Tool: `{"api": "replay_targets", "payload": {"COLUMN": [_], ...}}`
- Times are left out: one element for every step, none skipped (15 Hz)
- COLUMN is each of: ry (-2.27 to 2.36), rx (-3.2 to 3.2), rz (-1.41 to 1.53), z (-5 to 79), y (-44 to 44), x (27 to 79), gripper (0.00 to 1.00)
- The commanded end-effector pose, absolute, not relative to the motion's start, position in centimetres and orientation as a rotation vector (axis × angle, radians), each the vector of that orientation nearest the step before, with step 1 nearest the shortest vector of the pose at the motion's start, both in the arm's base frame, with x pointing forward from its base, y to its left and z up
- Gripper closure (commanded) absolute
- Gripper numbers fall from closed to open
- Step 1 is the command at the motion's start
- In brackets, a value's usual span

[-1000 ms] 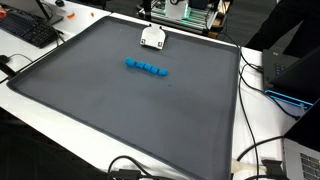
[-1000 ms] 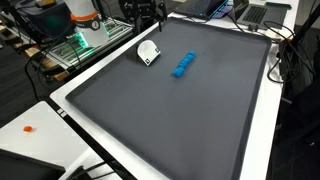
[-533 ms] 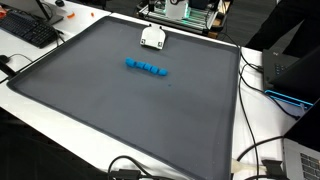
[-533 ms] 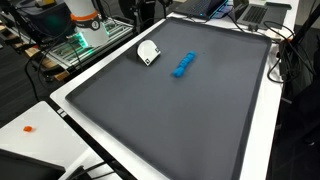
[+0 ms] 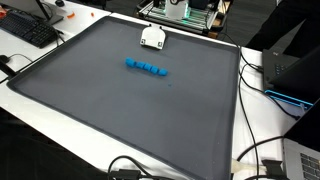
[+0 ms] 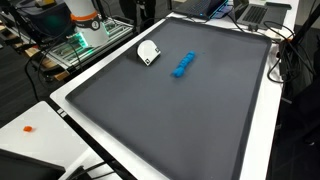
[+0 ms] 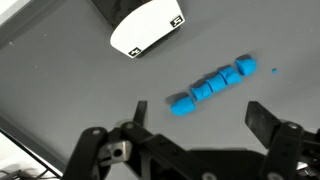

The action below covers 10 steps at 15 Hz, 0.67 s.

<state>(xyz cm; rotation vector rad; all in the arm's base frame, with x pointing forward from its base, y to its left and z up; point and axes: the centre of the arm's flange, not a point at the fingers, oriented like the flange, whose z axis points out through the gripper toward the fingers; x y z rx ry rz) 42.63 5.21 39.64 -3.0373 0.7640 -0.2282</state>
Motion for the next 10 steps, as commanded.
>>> {"api": "replay_targets", "payload": {"ry": [0.578,0.503,0.456,0.410,0.374,0.458,0.430,0.415,0.409,0.406], "rx": [-3.107,-3.128,-3.134,-3.145,-3.146,-3.114,-3.119,-3.121,-3.122,-3.123], "rz": [-0.225,-0.219,-0.219,-0.219,-0.218,-0.235,-0.235,-0.235,-0.236,-0.236], "z": [40.1,40.0,40.0,40.0,39.9,39.9,39.9,39.9,39.9,39.9], "y": [5.8,6.0,6.3,6.6,6.9,6.5,6.7,6.9,7.0,7.0], "x": [42.4,42.4,42.5,42.5,42.5,42.6,42.6,42.6,42.6,42.7], "gripper": [0.00,0.00,0.00,0.00,0.00,0.00,0.00,0.00,0.00,0.00]}}
